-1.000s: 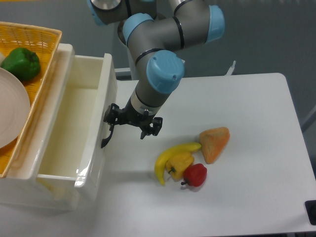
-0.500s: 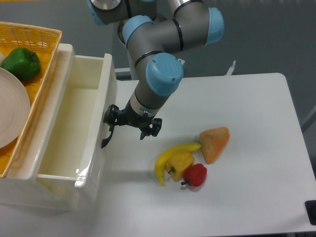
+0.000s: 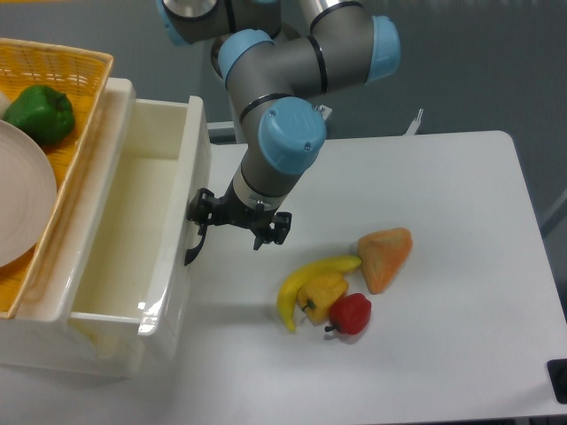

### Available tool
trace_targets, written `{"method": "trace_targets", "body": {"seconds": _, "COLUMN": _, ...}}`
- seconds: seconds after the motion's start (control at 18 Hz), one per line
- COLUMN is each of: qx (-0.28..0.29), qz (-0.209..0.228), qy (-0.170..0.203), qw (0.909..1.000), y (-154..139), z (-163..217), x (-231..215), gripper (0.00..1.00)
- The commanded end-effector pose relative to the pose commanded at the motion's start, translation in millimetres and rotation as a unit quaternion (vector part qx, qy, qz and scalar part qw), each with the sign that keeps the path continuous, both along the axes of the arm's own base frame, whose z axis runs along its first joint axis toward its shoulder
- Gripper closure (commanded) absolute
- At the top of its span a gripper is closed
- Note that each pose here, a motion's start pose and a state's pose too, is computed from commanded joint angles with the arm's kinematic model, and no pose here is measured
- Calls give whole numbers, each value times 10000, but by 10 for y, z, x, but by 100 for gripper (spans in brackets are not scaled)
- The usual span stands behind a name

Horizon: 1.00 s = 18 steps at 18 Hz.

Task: Slide the top white drawer open
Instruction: 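Keep pulling the drawer handle further out from the cabinet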

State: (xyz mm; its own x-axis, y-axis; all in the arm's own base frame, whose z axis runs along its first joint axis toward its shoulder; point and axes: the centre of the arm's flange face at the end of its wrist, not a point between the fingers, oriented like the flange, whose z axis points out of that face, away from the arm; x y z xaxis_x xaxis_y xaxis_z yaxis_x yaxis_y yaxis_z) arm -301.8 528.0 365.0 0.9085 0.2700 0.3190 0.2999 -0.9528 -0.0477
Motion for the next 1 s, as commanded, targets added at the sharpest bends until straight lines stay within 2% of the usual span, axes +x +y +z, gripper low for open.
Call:
{"method": "trace_targets", "body": {"seconds": 0.56, "qx": 54, "qz": 15, "qy": 55, "qw": 10000, "y": -5, "z": 79, "x": -20, "gripper": 0}}
{"method": "trace_targets", "body": {"seconds": 1.0, "qx": -126, "qz": -200, "qy": 400, "qw": 9989, "y": -33, "z": 118, "x": -112, "gripper": 0}}
